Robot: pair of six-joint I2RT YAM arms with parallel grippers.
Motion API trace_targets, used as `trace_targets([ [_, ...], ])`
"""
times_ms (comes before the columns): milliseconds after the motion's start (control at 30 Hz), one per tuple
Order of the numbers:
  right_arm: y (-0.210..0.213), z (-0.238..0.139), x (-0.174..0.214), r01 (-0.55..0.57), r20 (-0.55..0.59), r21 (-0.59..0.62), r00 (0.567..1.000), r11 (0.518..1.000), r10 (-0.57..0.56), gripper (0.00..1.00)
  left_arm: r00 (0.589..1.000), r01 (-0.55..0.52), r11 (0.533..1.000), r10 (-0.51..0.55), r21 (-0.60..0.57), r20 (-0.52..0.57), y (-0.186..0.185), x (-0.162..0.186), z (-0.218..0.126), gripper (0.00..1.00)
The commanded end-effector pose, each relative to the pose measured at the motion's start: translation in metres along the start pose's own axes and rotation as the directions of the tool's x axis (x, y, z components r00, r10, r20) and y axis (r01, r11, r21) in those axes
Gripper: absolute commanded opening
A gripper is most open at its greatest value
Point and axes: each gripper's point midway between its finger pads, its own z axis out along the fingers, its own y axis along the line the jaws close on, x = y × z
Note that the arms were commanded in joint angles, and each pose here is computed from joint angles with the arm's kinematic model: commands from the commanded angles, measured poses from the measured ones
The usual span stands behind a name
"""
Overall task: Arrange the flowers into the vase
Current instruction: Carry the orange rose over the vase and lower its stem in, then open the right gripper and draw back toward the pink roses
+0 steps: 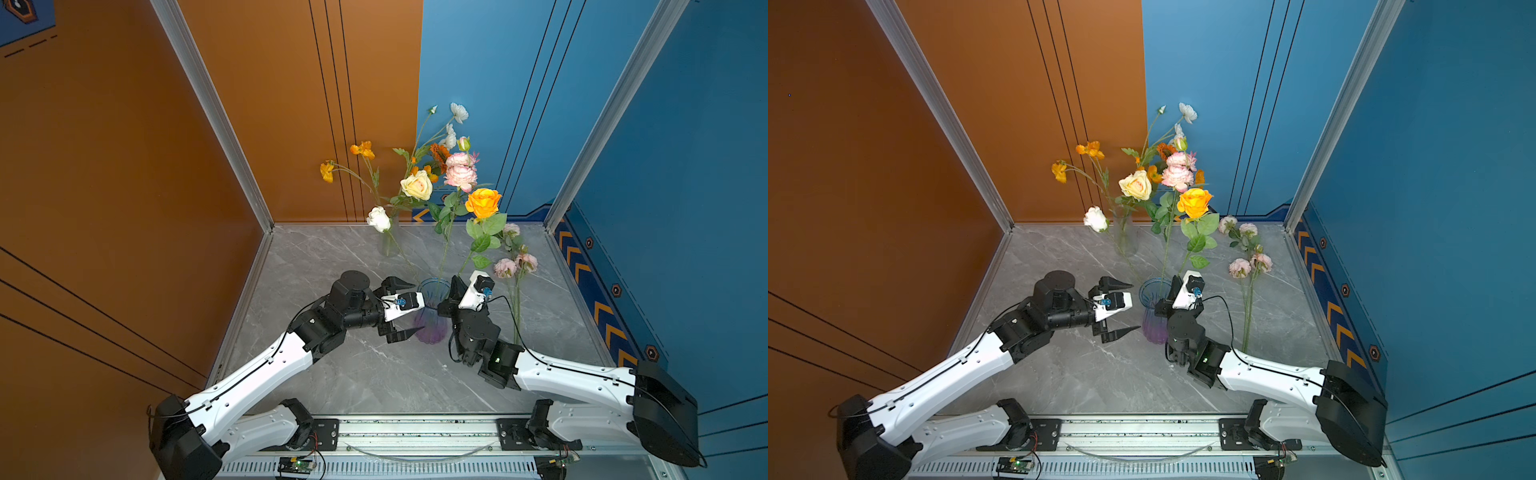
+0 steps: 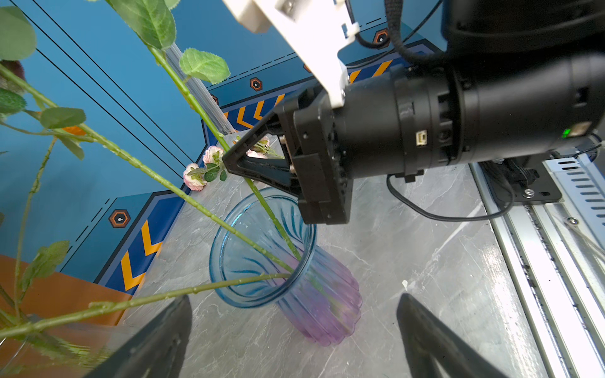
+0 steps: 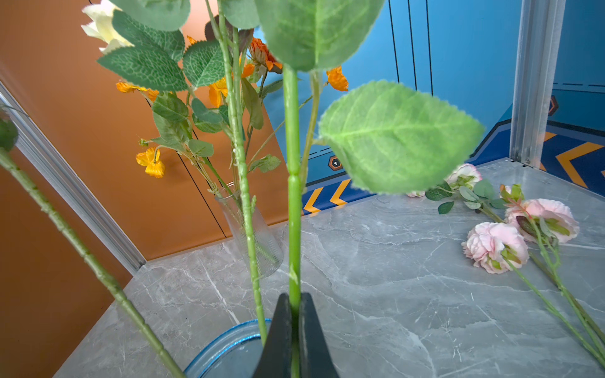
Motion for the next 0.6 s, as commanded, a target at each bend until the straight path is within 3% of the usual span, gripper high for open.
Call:
trace_targets([
  [0, -0.002, -0.002, -0.004, -0.036, 0.029, 0.021, 0.999, 0.999, 0.035, 0.1, 1.0, -0.023, 1.0, 0.023, 0.015, 0.02, -0.003, -0.01, -0.001, 0.98],
  [133, -0.002, -0.004, -0.004, -0.023, 0.022, 0.017, 1.0, 1.0, 0.022, 0.24, 1.0, -0.024, 1.0, 0.024, 0.016, 0.019, -0.003, -0.009, -0.001, 0.98],
  [433, -0.01, -0.01, -0.01, -0.017, 0.028, 0.024, 0.999, 1.0, 0.017, 0.27, 1.0, -0.024, 1.0, 0.024, 0.017, 0.017, -0.003, -0.009, -0.001, 0.98],
  [567, -0.012, -0.012, -0.012, -0.004, 0.018, 0.018, 1.0, 1.0, 0.004, 0.39, 1.0, -0.022, 1.0, 0.022, 0.021, 0.016, -0.004, -0.008, 0.0, 0.98],
])
